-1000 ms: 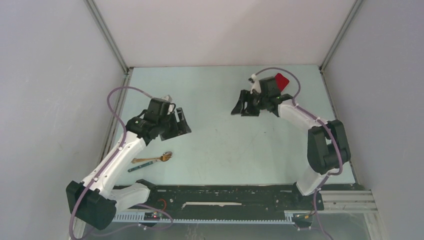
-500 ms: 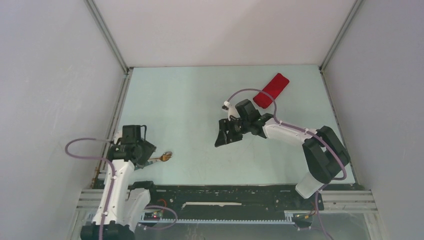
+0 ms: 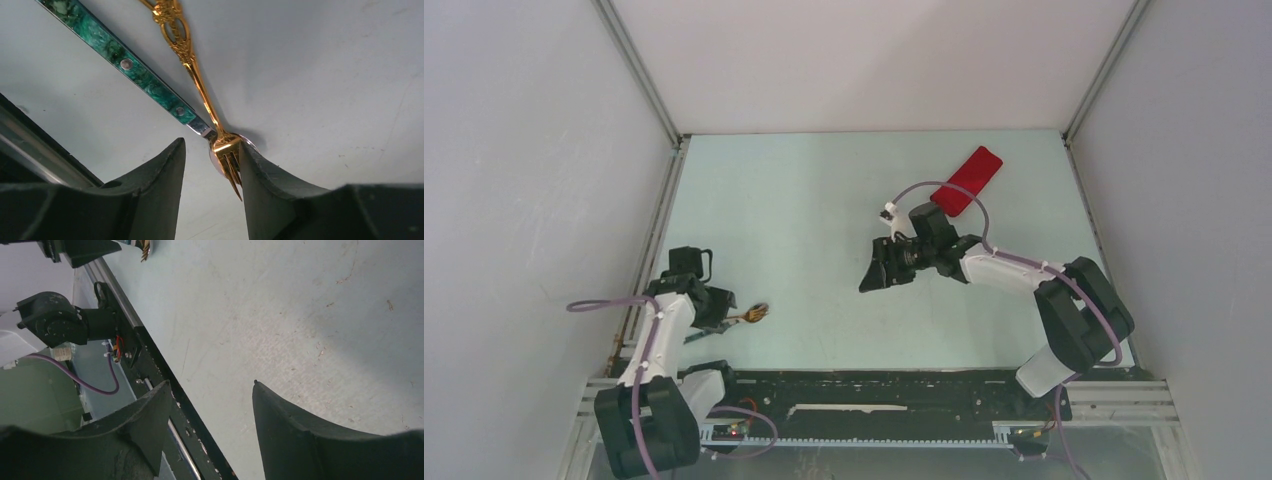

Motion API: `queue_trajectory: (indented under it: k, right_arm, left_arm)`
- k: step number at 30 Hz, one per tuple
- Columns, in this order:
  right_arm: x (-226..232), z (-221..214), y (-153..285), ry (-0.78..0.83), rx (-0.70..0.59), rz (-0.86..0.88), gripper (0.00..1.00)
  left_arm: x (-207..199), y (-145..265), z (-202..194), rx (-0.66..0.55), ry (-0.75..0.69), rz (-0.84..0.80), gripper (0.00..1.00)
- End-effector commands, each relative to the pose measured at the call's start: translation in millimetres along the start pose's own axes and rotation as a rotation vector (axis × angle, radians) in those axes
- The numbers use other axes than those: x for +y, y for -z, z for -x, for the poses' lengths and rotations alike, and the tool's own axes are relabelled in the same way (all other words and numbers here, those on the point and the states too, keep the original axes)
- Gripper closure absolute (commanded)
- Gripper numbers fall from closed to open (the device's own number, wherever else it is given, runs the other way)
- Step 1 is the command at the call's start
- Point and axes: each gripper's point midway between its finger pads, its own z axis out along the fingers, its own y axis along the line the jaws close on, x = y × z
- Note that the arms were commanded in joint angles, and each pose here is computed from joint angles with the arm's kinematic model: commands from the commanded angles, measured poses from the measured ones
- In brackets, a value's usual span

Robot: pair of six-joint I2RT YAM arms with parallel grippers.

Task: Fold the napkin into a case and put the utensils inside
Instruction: Pick up the utensils from the corner of the board.

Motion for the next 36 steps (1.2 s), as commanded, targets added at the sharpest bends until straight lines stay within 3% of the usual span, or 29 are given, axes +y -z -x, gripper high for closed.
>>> queue_trajectory:
  k: [1,10,16,19,21,32,36]
  right_arm:
    - [15,15,9,0.019,-0.059,0.065,0.32]
    - [16,18,7,0.029,-0.070,0.080,0.33]
    - [13,20,7,0.028,-0.078,0.072,0.33]
    - [11,20,8,0.024,-0.079,0.066,0.33]
    - [10,20,7,0.023,-0.078,0.061,0.33]
    - [3,15,-10,-0.011,-0.052,0.082,0.33]
    - [18,12,-29,-0.061,-0.023,0.133,0.34]
  left_arm:
    - [-6,-11,-1,0.009,0.081,-0.016,0.51]
    - [-10,-33,-4,0.038,0.087,0.012,0.63]
    - [-10,-43,-2,0.036,0.072,0.037,0.64]
    - [-13,-45,-4,0.058,0.044,0.040,0.78]
    - [-16,-44,-6,0.070,0.028,0.031,0.81]
    - [-53,-11,-66,0.163,-0.079,-0.110,1.00]
    - [-61,1,-83,0.204,-0.075,-0.162,1.00]
